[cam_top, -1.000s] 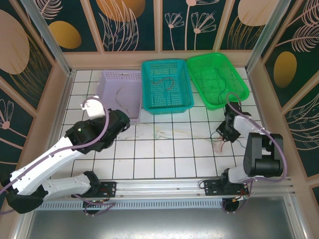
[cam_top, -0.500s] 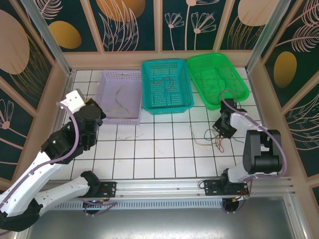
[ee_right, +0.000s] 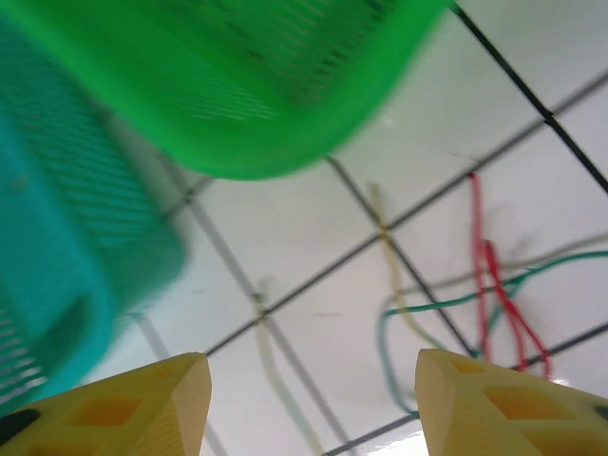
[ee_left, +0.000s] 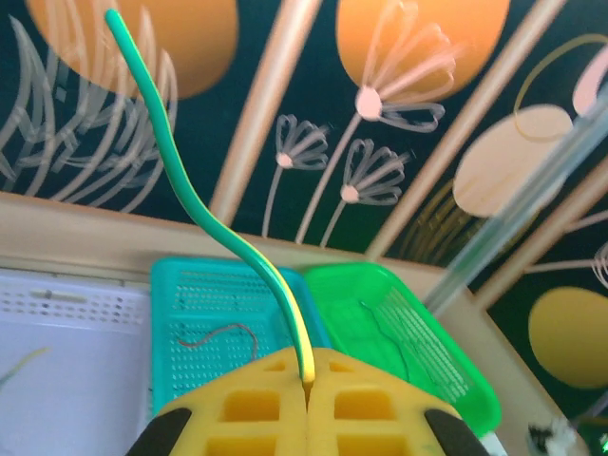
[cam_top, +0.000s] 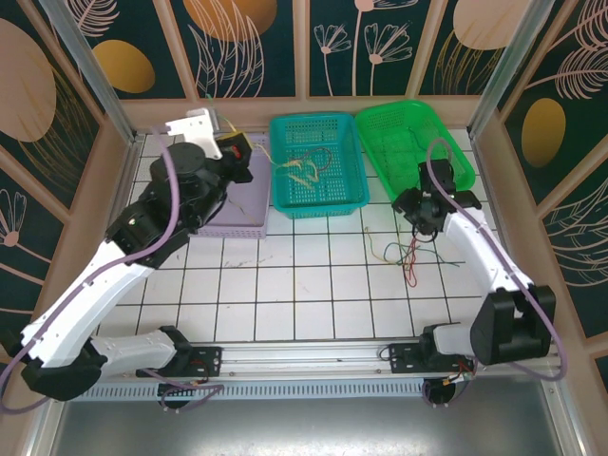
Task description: Untangle the cables
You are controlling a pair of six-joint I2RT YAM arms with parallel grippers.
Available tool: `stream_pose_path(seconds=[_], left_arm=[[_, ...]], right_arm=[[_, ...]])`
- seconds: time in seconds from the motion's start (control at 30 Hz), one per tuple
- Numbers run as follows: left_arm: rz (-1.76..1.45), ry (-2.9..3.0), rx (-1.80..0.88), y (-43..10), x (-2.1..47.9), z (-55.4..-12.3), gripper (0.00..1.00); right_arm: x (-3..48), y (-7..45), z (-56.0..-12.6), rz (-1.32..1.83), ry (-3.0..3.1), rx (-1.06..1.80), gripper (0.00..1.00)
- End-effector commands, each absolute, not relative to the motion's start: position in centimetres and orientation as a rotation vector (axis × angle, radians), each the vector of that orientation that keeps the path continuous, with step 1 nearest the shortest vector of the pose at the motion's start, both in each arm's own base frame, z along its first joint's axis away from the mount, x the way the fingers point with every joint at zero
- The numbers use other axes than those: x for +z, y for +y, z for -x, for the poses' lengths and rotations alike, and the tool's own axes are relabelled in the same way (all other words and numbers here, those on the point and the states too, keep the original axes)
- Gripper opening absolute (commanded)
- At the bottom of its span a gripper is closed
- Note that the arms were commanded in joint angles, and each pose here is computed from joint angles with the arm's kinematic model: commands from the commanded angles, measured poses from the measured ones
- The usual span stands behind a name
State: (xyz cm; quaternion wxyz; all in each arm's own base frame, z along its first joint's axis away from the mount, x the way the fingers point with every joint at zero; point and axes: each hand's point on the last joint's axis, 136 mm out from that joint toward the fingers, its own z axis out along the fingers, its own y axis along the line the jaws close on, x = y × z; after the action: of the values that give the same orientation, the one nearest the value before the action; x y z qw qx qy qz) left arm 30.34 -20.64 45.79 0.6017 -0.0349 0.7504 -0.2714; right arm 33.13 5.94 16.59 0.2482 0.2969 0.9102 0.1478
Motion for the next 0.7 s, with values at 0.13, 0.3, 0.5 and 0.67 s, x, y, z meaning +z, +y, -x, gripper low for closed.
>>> stream_pose_path(seconds=[0.13, 0.3, 0.5, 0.67], left_arm=[[-0.138, 1.759, -0.804, -26.4, 44.0, -30.6, 0.0], [-0.127, 1.827, -0.798, -27.4, 41.8, -31.5, 0.0], [-0.107, 1.833, -0.891, -28.7, 41.4, -31.6, 0.0], [-0.185, 1.822, -0.923, -29.4, 41.4, -30.8, 0.0]], right_arm=[[22.0, 11.0, -32.2, -0.574, 2.458, 0.705, 0.56], [23.3, 13.0, -31.2, -0.403, 2.426, 0.779, 0.48], [21.4, 15.1, -30.2, -0.437, 2.426, 0.985, 0.49], [21.4, 15.8, -30.9, -0.438, 2.403, 1.043, 0.5]])
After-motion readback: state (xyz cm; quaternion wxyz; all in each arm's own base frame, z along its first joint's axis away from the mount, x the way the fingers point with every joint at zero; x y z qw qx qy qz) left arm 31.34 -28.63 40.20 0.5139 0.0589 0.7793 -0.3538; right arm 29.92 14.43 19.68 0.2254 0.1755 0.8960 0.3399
